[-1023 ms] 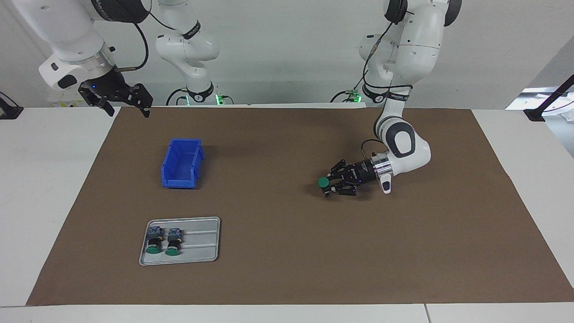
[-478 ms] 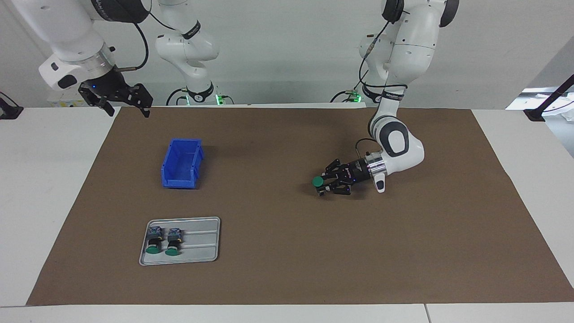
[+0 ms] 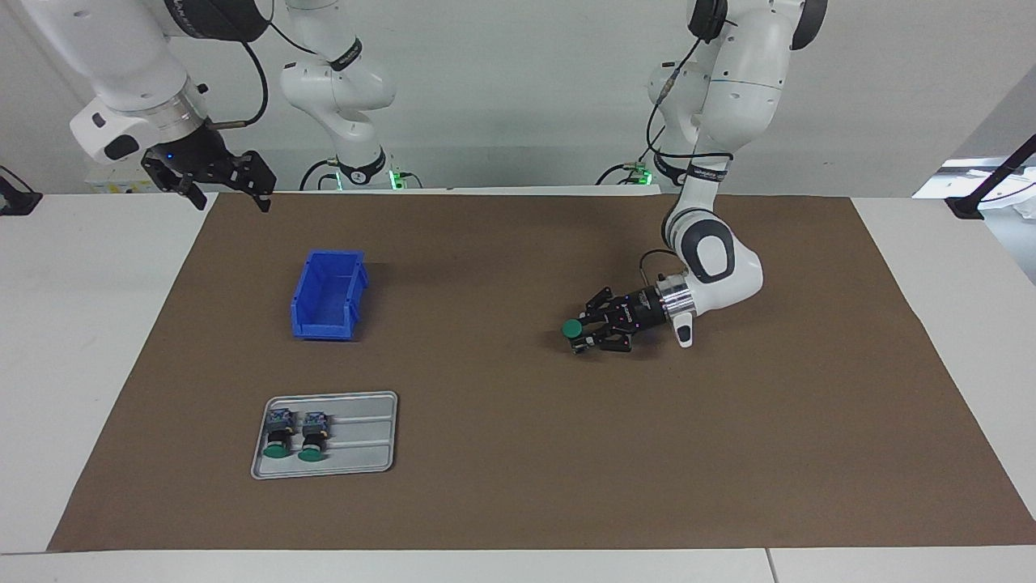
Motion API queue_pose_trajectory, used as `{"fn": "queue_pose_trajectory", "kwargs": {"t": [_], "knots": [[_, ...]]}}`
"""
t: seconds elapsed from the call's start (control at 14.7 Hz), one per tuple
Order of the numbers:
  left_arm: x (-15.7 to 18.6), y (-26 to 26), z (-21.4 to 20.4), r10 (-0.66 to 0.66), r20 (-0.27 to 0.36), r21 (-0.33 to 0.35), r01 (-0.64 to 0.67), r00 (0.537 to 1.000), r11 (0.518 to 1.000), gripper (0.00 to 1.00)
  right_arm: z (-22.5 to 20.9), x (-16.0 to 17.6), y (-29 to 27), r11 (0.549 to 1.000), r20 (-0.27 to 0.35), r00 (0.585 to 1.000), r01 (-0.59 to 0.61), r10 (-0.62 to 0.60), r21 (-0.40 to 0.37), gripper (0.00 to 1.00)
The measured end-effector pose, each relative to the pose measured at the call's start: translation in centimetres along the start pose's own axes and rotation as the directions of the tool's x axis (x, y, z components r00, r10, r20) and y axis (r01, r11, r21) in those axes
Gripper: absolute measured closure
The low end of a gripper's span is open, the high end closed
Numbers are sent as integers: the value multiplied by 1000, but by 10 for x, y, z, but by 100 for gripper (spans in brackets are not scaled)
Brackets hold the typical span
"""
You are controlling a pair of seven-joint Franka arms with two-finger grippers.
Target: Place and press button with both arms
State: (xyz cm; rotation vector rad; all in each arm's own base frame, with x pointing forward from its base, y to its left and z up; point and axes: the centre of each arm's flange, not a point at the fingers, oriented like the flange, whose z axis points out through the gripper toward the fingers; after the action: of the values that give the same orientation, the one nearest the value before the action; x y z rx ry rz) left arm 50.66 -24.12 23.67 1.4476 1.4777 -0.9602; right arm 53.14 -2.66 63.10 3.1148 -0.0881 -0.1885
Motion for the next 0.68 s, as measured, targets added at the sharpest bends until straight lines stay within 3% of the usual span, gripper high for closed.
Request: {"fn": "queue_pose_trajectory", "kwargs": {"t": [0.68], "knots": [[5, 6, -11, -1, -1, -23, 0, 1000, 1000, 63, 0, 0, 0, 1000, 0, 1000, 0, 0, 0, 1]]}}
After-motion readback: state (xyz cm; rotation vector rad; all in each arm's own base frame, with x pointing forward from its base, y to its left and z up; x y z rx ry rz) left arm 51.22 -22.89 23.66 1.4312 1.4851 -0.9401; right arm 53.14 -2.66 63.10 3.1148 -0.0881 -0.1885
